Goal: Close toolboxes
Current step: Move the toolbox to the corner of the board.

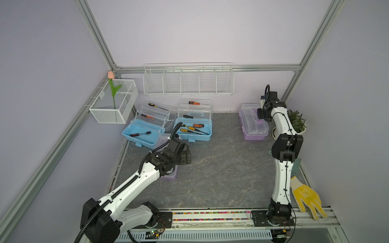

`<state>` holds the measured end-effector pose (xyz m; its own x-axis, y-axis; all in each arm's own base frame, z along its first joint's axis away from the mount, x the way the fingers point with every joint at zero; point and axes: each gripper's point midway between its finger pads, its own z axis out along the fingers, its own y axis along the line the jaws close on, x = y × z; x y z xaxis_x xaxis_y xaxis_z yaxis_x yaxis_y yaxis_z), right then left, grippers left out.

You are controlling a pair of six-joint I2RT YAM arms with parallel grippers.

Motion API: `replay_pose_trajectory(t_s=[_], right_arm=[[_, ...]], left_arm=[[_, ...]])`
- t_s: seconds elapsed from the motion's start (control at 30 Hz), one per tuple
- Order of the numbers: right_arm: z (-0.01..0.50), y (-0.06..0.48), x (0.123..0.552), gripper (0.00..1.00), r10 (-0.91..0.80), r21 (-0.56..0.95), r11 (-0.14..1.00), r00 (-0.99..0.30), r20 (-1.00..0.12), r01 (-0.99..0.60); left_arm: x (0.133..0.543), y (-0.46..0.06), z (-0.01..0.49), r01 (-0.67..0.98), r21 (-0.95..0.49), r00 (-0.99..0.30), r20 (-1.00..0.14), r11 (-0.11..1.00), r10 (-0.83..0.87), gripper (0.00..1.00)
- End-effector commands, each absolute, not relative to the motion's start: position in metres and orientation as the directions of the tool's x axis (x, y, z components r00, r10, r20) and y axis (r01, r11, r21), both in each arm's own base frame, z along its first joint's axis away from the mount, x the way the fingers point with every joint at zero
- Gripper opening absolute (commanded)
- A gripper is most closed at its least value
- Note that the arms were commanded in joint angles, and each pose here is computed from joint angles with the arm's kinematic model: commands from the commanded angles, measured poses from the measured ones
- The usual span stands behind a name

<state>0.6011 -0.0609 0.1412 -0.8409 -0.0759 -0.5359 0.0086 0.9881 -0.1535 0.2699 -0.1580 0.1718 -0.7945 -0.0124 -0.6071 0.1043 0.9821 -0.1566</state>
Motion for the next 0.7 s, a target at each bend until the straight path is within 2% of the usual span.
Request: replay_pose_trajectory(t_s=[0.0, 0.1, 0.23, 0.3, 0.43, 0.67], right_arm=[[0.101, -0.080, 0.564, 0.36, -0.072, -0.205, 0.979, -0.937, -0.342, -0.001], [0.129, -0.067, 0.565, 0.65, -0.031, -0.143, 0.989, -0.913, -0.408, 0.030], [0.163, -0.043, 0.556, 0.85, -0.025, -0.115, 0.993, -0.887, -0.461, 0.032], [0.176, -0.028, 0.542, 0.89, -0.035, -0.114, 0.993, -0.878, -0.477, 0.022], [0.184, 0.004, 0.510, 0.91, -0.020, -0.056, 0.998, -0.852, -0.524, 0.011], [0.170, 0.059, 0.417, 0.92, 0.089, 0.143, 0.989, -0.875, -0.475, 0.023]], left_arm=[[0.279, -0.151, 0.187, 0.087, -0.145, -0.779, -0.626, 0.986, -0.023, 0.94], [0.289, -0.142, 0.198, 0.061, -0.111, -0.763, -0.646, 0.992, -0.025, 0.96], [0.306, -0.118, 0.211, -0.031, -0.025, -0.748, -0.663, 0.999, -0.039, 0.99], [0.312, -0.111, 0.211, -0.054, 0.006, -0.746, -0.665, 0.999, -0.036, 0.99], [0.318, -0.109, 0.195, -0.054, 0.047, -0.780, -0.626, 0.997, -0.013, 1.00], [0.316, -0.108, 0.169, -0.063, 0.087, -0.826, -0.564, 0.994, -0.003, 0.84]])
